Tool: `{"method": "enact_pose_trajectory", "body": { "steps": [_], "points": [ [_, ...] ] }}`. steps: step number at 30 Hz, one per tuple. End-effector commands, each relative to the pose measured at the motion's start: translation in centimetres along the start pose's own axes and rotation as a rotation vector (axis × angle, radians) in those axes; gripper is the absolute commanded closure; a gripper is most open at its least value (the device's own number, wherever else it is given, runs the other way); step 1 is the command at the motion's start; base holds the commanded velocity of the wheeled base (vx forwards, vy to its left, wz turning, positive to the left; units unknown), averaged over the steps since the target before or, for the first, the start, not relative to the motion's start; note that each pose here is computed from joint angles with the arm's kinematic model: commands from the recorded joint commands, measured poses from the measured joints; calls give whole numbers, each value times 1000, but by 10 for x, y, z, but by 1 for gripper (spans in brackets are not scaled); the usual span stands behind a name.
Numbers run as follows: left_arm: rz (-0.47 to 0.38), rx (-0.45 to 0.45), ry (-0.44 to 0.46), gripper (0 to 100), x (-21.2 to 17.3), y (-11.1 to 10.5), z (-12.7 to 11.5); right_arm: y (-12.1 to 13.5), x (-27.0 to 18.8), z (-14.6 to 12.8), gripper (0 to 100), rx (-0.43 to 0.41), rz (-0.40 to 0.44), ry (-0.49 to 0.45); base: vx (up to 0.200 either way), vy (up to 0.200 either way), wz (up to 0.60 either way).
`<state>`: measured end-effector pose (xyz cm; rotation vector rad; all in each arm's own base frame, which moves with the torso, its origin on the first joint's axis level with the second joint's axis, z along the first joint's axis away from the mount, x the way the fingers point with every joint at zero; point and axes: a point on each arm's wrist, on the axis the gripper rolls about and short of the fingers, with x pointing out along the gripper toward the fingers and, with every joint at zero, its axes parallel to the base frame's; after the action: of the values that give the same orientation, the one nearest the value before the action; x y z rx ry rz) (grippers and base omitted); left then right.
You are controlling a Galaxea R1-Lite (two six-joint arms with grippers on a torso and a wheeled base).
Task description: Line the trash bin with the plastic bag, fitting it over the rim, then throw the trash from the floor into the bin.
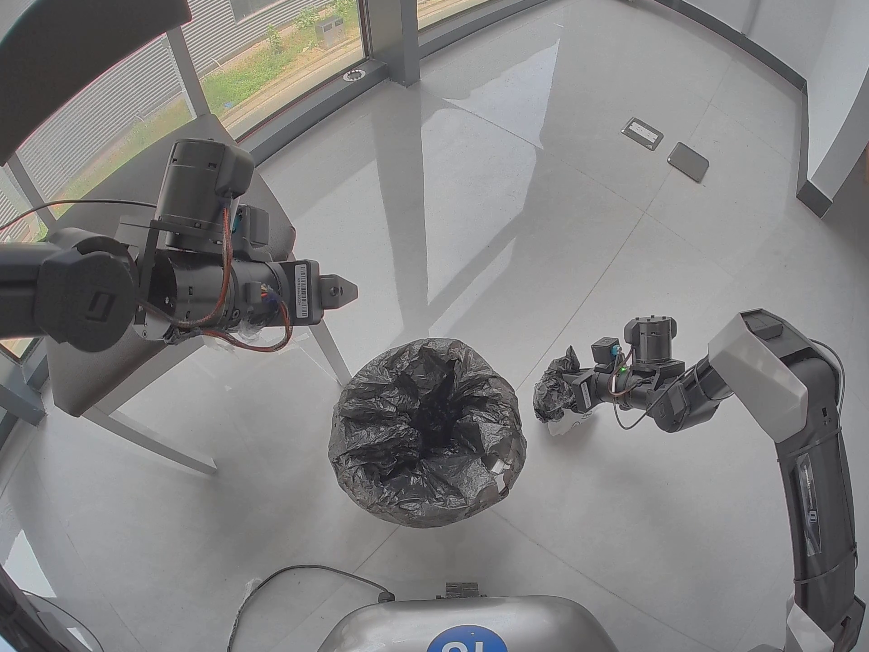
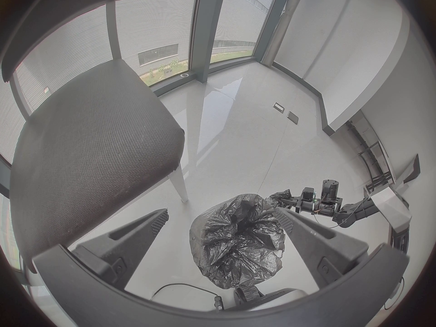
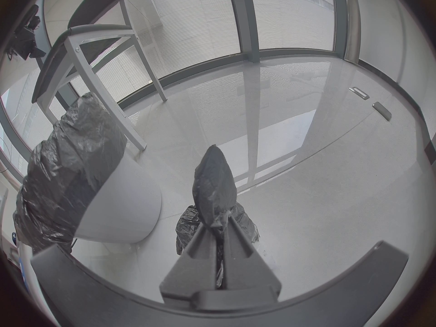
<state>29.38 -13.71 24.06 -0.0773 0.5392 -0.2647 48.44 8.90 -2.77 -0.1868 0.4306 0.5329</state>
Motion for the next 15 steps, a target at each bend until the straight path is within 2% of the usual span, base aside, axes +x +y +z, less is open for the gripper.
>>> {"method": "enact_pose_trajectory", "body": {
  "steps": [1,2,7,9,12,15],
  "points": [
    [15,-1,14,0,-1,5,-5,2,-24,29,100,-26,-11,-44,0,0,0],
    [15,-1,14,0,-1,5,-5,2,-25,30,100,-28,-12,-46,0,0,0],
    [14,0,34,0,3,5,-9,10,-84,77,100,-101,-33,-115,0,0,0],
    [14,2,40,0,4,4,-11,13,-96,85,100,-120,-36,-129,0,0,0],
    [6,39,78,0,6,-1,-23,35,-140,116,100,-171,-22,-195,0,0,0],
    [4,85,116,0,8,-3,-34,53,-171,129,100,-191,-4,-232,0,0,0]
  ]
}}
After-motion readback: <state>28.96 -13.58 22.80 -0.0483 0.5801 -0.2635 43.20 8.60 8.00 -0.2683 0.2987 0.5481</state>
